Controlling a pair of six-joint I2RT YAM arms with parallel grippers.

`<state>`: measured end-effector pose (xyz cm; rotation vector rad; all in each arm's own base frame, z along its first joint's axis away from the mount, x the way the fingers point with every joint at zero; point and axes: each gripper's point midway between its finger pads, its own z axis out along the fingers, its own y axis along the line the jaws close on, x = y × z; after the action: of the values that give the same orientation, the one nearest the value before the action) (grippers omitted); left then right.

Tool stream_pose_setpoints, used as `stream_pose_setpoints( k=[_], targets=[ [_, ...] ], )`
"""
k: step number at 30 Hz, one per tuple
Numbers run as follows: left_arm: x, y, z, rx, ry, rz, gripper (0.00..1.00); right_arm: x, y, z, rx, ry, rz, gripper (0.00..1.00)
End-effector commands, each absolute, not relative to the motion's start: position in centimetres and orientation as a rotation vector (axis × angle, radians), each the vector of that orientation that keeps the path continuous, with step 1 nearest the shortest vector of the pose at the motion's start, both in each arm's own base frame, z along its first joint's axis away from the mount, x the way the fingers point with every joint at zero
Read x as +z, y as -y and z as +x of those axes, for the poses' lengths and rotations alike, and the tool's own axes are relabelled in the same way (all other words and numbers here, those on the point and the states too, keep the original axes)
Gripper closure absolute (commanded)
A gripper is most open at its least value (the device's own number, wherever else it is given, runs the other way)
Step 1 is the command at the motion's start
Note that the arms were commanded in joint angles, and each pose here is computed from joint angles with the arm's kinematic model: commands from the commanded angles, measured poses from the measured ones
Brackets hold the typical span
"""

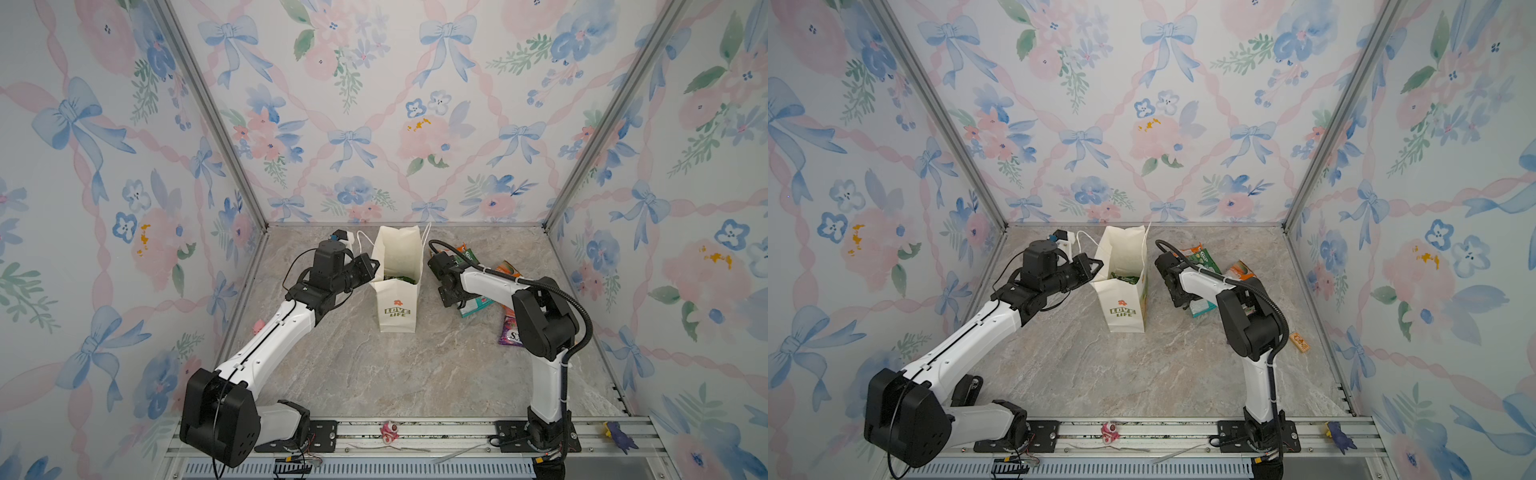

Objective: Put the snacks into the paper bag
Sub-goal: 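Lower the right gripper onto the teal mint candy packet and close it, then lift the teal packet upward with the right gripper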

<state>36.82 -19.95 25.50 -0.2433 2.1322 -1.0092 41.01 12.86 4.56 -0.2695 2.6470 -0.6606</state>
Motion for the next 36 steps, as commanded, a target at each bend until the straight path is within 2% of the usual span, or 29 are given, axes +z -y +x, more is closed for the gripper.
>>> stream_pose_setpoints(
  k=[1, 4, 8, 11, 21, 29, 36],
  targets=[
    [26.8, 20.3, 37.0, -1.04, -2.092, -0.229, 1.0, 2.6, -12.6, 40.1, -0.706, -2.699, -0.31, 0.0],
    [26.9, 20.3, 37.0, -1.041, -2.09, -0.229, 1.0, 2.5, -12.6, 40.0, -0.686, -2.709, -0.305, 0.07],
    [26.8, 20.4, 37.0, -1.043, -2.094, -0.229, 1.0, 2.2, -12.7, 39.9, -0.625, -2.744, -0.304, 0.26],
    [26.8, 20.4, 37.0, -1.046, -2.092, -0.227, 1.0, 2.0, -12.9, 39.8, -0.571, -2.765, -0.297, 0.34],
    [26.8, 20.5, 37.0, -1.048, -2.093, -0.226, 1.0, 4.3, -13.3, 40.1, -0.428, -2.736, -0.249, 0.46],
    [26.6, 20.5, 37.0, -1.045, -2.097, -0.225, 1.0, 7.2, -13.7, 40.3, -0.151, -2.712, -0.145, 0.66],
    [26.5, 20.5, 37.0, -1.046, -2.097, -0.223, 1.0, 9.6, -13.7, 40.1, -0.026, -2.682, -0.12, 0.72]
  ],
)
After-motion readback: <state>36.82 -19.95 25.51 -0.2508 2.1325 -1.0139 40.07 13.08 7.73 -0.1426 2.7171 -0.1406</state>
